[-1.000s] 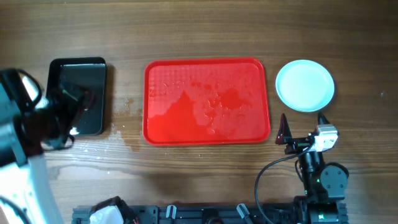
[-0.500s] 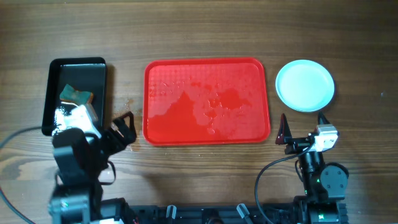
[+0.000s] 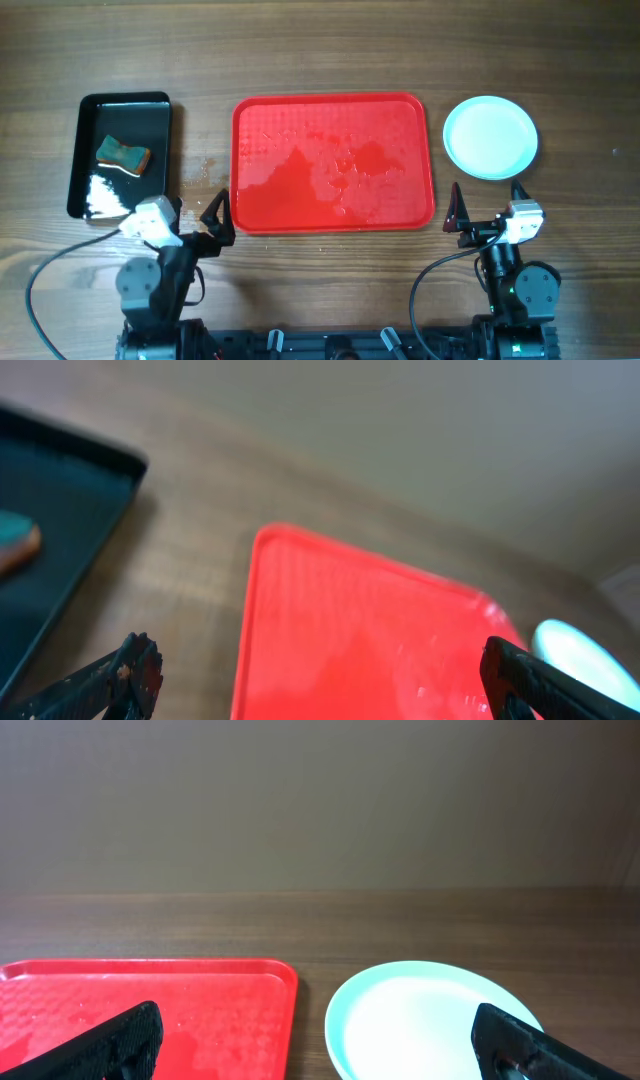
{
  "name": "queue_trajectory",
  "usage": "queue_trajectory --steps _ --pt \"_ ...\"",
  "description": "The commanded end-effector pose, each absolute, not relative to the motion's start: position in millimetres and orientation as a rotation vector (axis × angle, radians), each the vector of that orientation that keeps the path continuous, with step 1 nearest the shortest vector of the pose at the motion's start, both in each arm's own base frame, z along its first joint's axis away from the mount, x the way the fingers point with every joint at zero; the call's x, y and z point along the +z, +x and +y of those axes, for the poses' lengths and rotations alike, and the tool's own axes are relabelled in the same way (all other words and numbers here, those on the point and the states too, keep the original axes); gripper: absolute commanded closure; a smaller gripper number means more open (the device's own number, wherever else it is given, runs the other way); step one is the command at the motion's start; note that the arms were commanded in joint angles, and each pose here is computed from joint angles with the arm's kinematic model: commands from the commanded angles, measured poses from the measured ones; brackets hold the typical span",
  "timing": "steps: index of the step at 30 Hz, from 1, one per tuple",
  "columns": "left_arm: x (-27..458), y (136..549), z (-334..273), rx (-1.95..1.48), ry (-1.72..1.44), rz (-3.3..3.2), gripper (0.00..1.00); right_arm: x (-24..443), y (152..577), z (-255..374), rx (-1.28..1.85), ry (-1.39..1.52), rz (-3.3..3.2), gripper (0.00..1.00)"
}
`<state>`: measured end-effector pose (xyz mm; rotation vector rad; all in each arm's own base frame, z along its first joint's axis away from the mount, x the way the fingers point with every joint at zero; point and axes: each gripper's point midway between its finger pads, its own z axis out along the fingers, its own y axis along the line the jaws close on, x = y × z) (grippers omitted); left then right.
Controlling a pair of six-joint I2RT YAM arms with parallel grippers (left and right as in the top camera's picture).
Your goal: Clean dirty plates on tray and stack at the side
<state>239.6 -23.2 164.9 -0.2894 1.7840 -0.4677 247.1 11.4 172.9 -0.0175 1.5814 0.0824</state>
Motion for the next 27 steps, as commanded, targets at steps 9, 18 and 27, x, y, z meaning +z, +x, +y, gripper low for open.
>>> queue_trajectory --steps 9,18,27 --pt "173.0 244.9 -19.7 -0.432 -0.218 1.58 0.0 175.3 246.6 9.2 0.085 0.002 1.57 0.0" --pt "160.3 244.4 -22.4 -0.337 -0.12 1.636 0.0 175.3 246.6 9.2 0.085 0.002 1.57 0.0" --pt "158.2 245.2 -17.9 -0.204 -0.041 1.642 0.0 175.3 246.6 9.1 0.085 0.002 1.57 0.0"
